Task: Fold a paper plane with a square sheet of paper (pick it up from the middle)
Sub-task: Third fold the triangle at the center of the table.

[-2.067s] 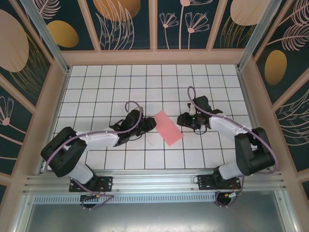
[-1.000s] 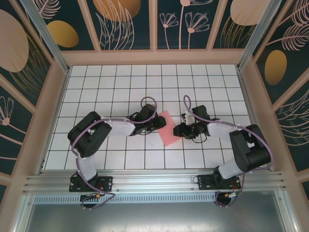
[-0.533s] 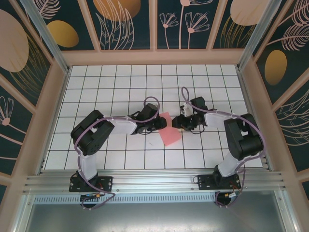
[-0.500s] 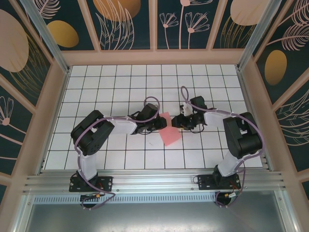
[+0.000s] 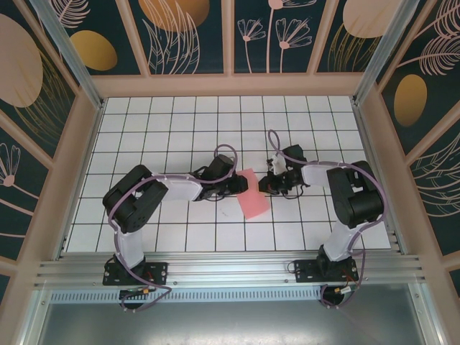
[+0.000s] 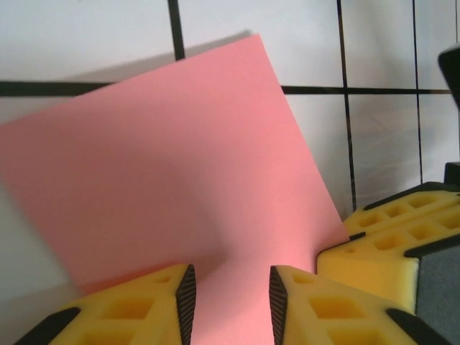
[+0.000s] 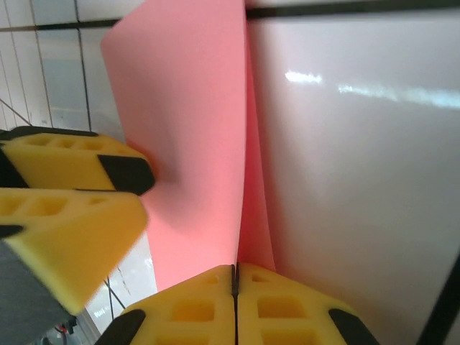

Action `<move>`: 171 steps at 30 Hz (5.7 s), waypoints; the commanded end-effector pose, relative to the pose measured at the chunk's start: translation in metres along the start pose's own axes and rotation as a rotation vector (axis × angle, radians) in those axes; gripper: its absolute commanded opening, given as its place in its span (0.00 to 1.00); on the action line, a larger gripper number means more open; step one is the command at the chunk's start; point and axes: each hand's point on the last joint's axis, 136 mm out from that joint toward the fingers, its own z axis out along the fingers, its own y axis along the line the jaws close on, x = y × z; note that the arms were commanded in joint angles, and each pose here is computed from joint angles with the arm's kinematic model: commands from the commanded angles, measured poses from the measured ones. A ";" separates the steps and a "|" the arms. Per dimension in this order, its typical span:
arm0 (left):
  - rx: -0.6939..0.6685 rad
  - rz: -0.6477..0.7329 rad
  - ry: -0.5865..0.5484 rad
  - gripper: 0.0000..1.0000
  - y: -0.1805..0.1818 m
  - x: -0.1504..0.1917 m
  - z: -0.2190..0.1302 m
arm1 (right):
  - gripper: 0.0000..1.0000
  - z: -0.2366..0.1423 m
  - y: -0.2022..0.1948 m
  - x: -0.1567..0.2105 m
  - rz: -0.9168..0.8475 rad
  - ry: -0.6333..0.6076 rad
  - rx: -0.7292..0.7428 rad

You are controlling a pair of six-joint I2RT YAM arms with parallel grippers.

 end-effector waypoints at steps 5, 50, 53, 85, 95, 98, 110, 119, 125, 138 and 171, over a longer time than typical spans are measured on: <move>-0.042 0.211 -0.098 0.43 -0.016 -0.001 -0.049 | 0.01 -0.018 0.013 -0.002 0.176 -0.156 -0.070; -0.359 0.804 -0.213 0.00 -0.078 0.071 -0.036 | 0.07 -0.002 0.016 -0.004 0.291 -0.221 0.009; -0.345 0.791 -0.223 0.00 -0.080 0.070 -0.038 | 0.07 -0.002 0.016 -0.003 0.283 -0.215 0.009; -0.091 0.608 -0.132 0.00 -0.064 0.066 -0.047 | 0.13 -0.018 0.042 -0.059 0.035 -0.178 0.029; -0.052 0.596 -0.106 0.00 -0.066 0.063 -0.045 | 0.12 0.021 0.007 -0.049 -0.069 -0.006 0.138; -0.037 0.582 -0.102 0.00 -0.064 0.060 -0.045 | 0.11 0.026 0.000 -0.044 -0.104 0.025 0.170; -0.020 0.525 -0.072 0.00 -0.046 0.044 -0.039 | 0.11 0.030 0.002 -0.040 -0.158 0.059 0.160; -0.059 0.518 -0.071 0.00 -0.033 0.042 -0.033 | 0.12 0.031 0.005 -0.040 -0.155 0.061 0.154; -0.087 0.499 -0.050 0.00 -0.018 0.048 -0.027 | 0.13 0.030 0.004 -0.039 -0.149 0.060 0.162; -0.092 0.504 -0.070 0.00 -0.014 0.043 -0.022 | 0.13 0.033 0.005 -0.036 -0.145 0.061 0.156; -0.116 0.472 -0.017 0.00 0.009 0.052 -0.014 | 0.13 0.031 0.004 -0.038 -0.147 0.058 0.173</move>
